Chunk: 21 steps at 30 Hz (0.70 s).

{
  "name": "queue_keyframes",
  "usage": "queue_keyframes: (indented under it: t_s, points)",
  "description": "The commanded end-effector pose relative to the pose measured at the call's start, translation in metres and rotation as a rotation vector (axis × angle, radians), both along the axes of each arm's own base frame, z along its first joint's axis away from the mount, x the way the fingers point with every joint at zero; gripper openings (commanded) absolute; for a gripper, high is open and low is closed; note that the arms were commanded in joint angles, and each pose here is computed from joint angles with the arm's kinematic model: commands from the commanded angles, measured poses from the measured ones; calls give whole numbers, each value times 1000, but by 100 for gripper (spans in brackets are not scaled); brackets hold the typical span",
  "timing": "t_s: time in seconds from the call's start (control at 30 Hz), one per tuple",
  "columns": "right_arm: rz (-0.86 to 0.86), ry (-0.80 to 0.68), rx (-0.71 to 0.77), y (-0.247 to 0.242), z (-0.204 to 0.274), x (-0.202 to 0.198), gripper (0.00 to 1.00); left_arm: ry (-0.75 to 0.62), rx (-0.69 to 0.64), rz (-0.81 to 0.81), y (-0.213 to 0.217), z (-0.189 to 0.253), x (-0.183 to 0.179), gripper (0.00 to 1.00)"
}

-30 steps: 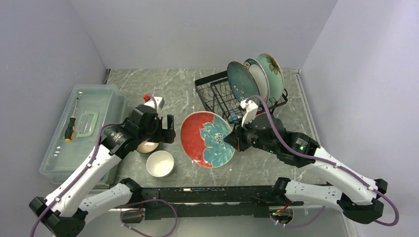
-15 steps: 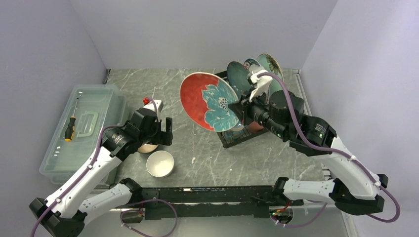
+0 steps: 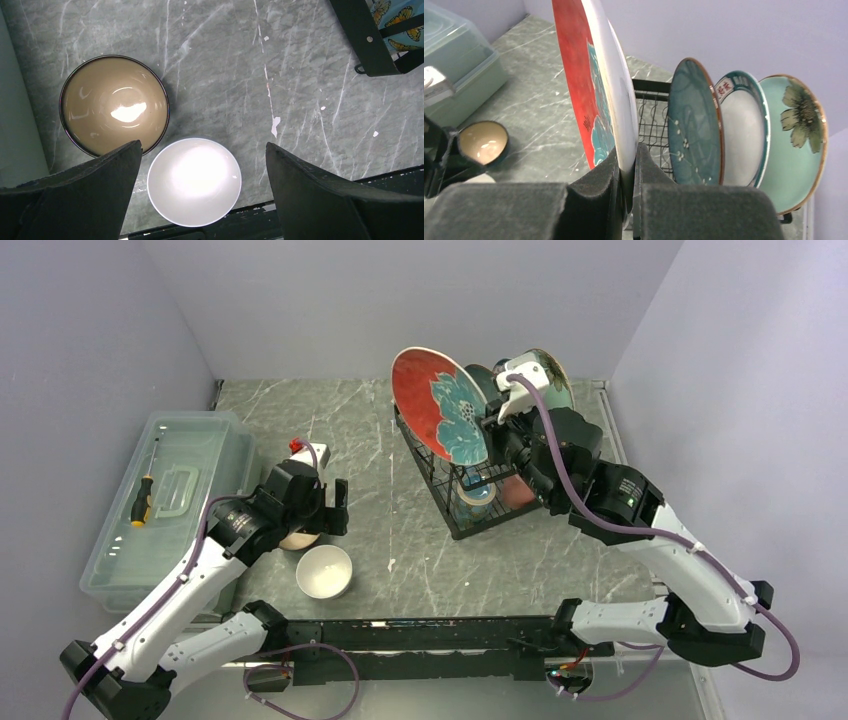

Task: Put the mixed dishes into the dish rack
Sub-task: Pick up the plate at the center of the board.

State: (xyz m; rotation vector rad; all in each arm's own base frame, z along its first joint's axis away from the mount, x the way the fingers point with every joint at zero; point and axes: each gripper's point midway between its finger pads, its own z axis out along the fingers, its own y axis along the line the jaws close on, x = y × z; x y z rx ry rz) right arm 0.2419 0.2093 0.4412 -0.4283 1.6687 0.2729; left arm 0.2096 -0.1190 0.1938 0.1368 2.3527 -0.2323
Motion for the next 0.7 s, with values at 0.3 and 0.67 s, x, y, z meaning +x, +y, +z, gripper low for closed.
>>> queue_keyframes:
  t_s: [0.3,0.67]
  points:
    - [-224,-322,250,-41,106,15,0,-28,8,-2,0,4,5,99]
    - [-279,-346,205,-40,83,23,0,-30,9,2,1,4,4,99]
